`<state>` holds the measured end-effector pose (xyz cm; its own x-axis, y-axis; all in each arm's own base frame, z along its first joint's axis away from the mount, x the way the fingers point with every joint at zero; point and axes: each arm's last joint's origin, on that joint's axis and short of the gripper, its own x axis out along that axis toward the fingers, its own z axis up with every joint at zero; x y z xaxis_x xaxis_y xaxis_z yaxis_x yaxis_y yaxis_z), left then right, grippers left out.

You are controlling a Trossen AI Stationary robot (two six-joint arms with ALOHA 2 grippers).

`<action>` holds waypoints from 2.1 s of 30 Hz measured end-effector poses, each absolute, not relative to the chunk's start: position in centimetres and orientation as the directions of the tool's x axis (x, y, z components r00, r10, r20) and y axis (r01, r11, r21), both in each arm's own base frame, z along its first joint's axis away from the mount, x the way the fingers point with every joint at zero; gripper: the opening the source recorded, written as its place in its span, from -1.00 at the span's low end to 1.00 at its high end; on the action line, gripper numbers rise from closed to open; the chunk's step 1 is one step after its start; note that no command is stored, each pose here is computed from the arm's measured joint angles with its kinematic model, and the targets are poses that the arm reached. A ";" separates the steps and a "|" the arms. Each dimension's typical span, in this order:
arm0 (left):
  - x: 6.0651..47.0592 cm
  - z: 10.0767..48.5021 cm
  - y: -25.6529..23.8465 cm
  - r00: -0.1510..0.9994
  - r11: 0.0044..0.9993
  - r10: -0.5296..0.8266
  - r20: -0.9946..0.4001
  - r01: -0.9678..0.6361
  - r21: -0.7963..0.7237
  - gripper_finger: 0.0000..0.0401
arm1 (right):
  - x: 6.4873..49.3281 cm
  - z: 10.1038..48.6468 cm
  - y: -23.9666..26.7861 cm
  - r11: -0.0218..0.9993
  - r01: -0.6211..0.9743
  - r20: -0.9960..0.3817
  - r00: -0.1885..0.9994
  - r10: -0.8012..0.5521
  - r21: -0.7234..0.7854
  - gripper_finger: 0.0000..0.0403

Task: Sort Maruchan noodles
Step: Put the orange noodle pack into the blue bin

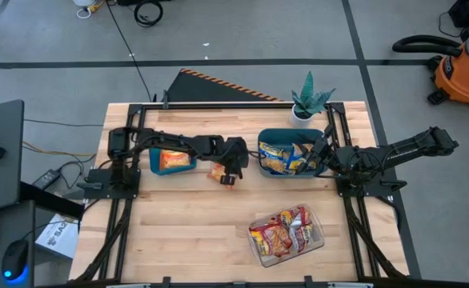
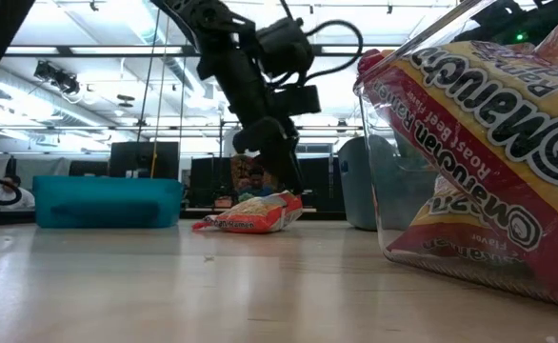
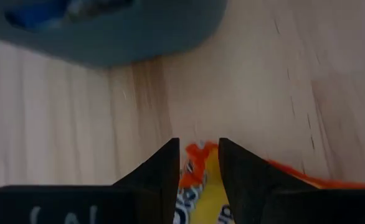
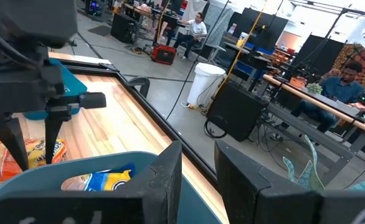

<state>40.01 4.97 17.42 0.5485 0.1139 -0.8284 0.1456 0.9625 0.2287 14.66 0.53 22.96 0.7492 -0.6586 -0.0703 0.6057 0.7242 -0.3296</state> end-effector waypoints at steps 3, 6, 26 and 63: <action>39.6 17.2 5.7 0.520 0.977 0.079 -0.851 0.130 0.170 -0.42 | 14.7 23.0 0.5 0.724 0.606 -0.070 0.749 -0.659 -0.330 -0.50; 39.3 16.8 6.2 0.497 0.987 0.024 -0.868 0.127 0.100 -0.42 | 14.7 23.0 0.5 0.724 0.606 -0.070 0.749 -0.659 -0.330 -0.50; 39.4 17.5 6.0 0.449 0.984 0.038 -0.893 0.138 0.111 -0.98 | 14.7 23.0 0.5 0.724 0.606 -0.071 0.749 -0.659 -0.331 -0.50; 31.6 34.7 8.4 0.246 0.962 0.116 -0.962 -0.267 0.047 -0.99 | 14.6 22.5 0.5 0.727 0.601 -0.102 0.743 -0.661 -0.333 -0.50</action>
<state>31.64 8.36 34.72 0.2460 0.1156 -0.9624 -0.2674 0.9624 0.0472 14.60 0.53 22.52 0.7434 -0.6611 -0.1018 0.6008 0.7268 -0.3328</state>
